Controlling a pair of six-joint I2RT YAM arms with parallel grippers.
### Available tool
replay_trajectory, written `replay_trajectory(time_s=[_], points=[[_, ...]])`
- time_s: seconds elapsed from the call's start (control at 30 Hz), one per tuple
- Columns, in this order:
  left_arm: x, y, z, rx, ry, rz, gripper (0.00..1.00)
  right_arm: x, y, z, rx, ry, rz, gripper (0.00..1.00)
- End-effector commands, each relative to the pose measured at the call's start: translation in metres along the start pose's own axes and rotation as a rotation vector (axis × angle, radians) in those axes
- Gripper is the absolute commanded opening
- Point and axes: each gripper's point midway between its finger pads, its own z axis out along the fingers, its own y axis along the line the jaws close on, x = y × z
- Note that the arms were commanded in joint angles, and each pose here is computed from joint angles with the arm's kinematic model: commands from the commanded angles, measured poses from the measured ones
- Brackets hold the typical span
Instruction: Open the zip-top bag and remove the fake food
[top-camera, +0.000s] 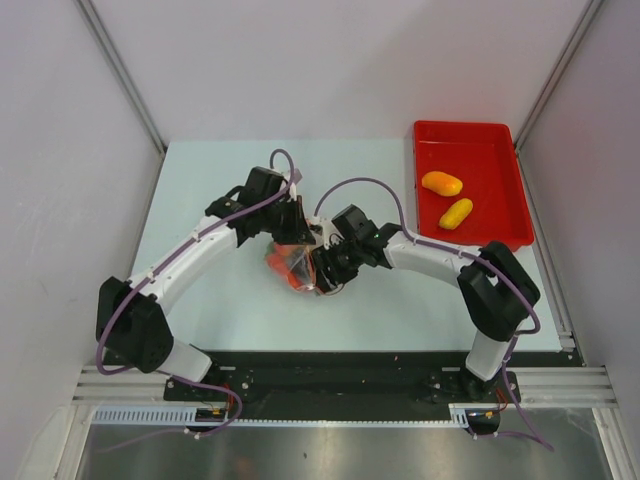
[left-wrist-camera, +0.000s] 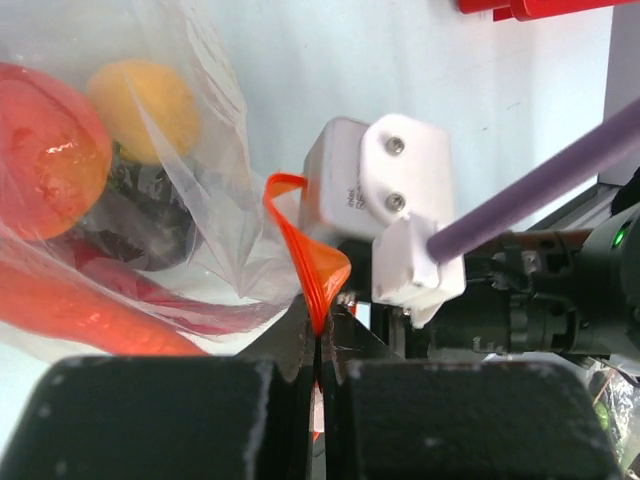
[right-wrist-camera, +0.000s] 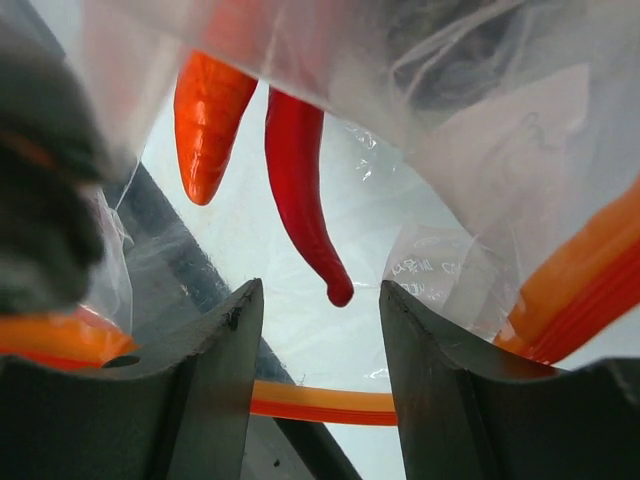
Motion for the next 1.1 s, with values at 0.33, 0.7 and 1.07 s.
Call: replay_trajectory(time_s=[0.33, 0.7, 1.07], points=[[-0.012, -0.017, -0.012, 0.072, -0.068, 0.007, 0.0, -0.019, 0.008, 0.03, -0.066, -0.077, 0.014, 0.31], [0.005, 0.006, -0.005, 0.012, -0.046, 0.019, 0.0, -0.04, 0.033, -0.014, -0.058, -0.121, 0.031, 0.05], [0.008, 0.01, -0.011, 0.001, -0.069, 0.014, 0.0, -0.066, 0.048, -0.07, -0.01, -0.219, 0.035, 0.0]])
